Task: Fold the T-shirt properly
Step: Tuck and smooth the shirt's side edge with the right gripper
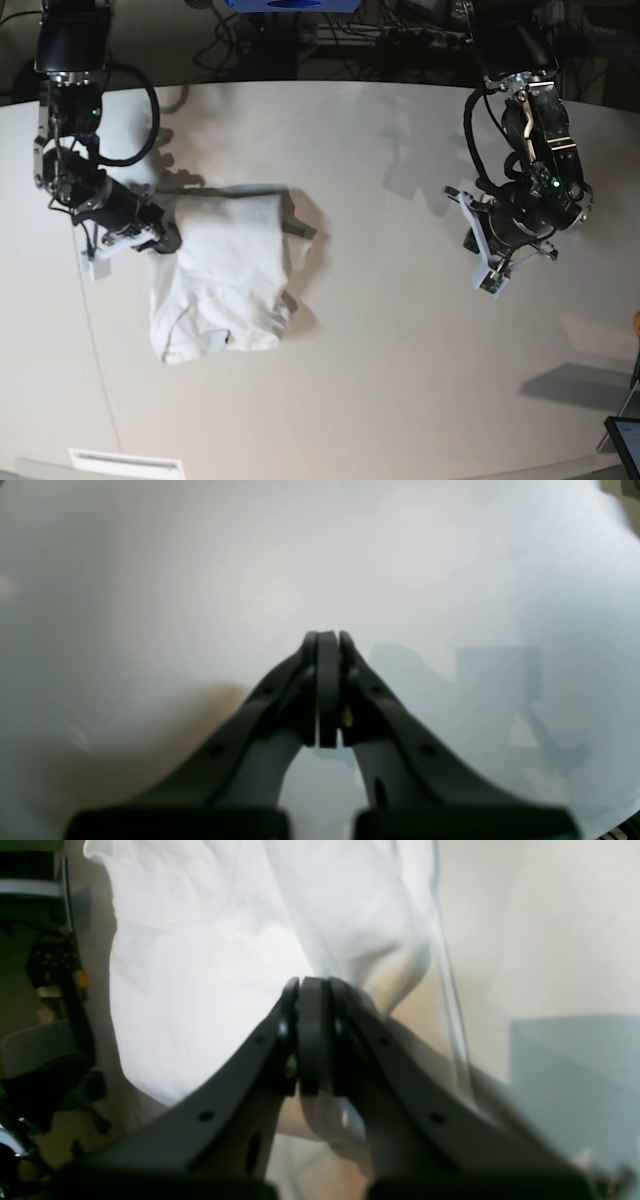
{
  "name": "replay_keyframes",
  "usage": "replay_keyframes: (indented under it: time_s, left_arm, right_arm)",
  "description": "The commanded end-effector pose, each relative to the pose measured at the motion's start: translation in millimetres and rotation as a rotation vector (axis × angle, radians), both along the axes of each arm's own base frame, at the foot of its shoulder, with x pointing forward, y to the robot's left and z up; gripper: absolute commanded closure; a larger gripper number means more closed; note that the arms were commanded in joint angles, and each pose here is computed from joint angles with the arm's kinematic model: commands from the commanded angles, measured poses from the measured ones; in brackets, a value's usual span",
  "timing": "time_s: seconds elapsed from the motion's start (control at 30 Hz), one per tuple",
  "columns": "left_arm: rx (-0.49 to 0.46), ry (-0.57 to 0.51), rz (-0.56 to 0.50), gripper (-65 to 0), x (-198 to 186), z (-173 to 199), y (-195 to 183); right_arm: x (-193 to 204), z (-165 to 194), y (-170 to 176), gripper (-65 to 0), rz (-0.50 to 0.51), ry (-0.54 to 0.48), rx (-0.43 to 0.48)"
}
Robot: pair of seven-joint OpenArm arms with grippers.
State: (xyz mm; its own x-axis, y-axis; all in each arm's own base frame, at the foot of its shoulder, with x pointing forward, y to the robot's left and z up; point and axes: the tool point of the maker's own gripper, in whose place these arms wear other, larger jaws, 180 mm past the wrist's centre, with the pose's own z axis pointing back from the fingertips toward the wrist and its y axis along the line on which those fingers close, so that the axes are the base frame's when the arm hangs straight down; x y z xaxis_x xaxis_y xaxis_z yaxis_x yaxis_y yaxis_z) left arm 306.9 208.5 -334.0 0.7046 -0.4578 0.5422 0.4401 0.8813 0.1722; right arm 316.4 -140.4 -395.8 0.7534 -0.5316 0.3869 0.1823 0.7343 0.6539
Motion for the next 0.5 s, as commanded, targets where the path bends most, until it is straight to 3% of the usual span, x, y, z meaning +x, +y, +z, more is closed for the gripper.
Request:
replay_keyframes:
  time_s: [0.0,0.2,0.47]
  left_arm:
    - [0.005,-0.043,-0.009,0.0,7,12,1]
    - [0.005,-0.043,-0.009,0.0,7,12,1]
    - [0.008,-0.043,-0.009,0.0,7,12,2]
  right_arm:
    - [2,10,0,-3.0,0.019,-0.020,-0.019]
    - [14,56,14,-3.0,0.084,-0.128,-0.028]
    - [44,74,12,-3.0,0.084,-0.164,-0.021]
